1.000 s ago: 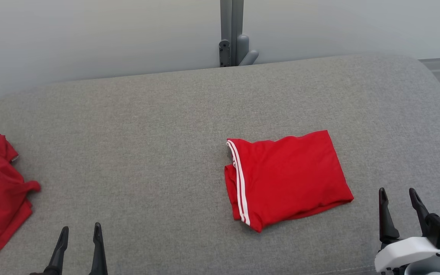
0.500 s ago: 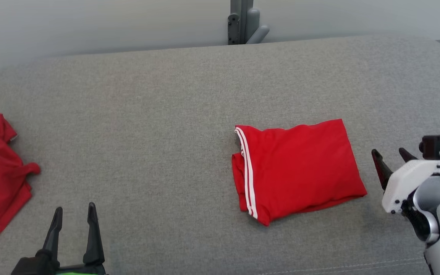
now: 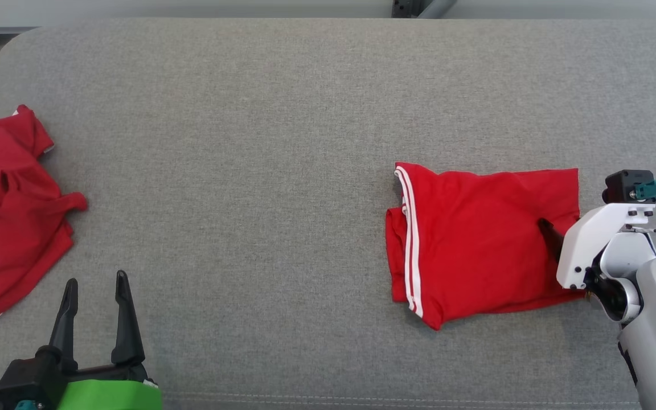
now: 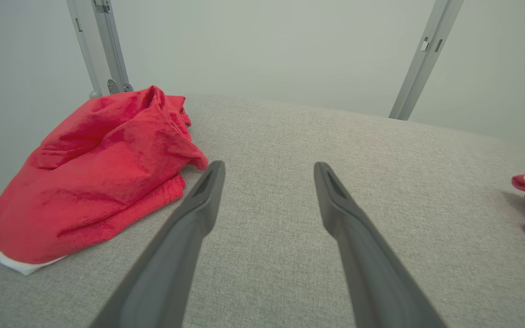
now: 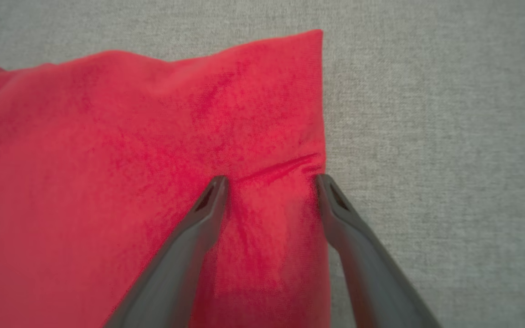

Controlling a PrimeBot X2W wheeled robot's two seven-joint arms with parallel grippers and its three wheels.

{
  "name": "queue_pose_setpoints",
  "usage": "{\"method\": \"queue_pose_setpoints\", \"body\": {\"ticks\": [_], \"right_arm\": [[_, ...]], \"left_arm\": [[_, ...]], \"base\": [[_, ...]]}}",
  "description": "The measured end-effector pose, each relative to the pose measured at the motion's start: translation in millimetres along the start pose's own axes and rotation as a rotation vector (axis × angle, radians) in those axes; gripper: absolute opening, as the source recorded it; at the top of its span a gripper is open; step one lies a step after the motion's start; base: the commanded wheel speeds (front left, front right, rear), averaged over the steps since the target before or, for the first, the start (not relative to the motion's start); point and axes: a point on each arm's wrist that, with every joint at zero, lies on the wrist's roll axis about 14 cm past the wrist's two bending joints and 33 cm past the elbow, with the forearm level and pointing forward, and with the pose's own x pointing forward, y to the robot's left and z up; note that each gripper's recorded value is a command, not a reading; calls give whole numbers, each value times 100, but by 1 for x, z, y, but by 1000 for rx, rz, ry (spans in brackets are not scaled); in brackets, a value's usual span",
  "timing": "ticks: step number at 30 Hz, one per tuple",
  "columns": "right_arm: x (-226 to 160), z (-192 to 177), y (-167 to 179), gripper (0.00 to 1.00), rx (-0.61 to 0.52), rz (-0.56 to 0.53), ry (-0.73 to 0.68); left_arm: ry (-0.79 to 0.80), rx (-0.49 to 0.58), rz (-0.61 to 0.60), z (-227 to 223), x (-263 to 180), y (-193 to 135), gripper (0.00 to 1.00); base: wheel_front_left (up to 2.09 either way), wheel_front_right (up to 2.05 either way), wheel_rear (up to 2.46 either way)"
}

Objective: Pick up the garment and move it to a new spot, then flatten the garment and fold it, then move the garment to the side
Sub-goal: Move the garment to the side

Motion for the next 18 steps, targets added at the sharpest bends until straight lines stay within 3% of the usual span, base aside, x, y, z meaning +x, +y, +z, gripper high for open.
{"method": "queue_pose_setpoints", "body": {"ticks": [6, 18], "right_arm": [[8, -3, -5, 100, 31, -5, 18], [1, -16, -20, 100, 110, -15, 59]], "left_arm": [[9, 7, 24, -2, -2, 8, 100], [19, 10, -22, -7, 6, -5, 100]], "base": [[0, 0, 0], [0, 0, 0]]}}
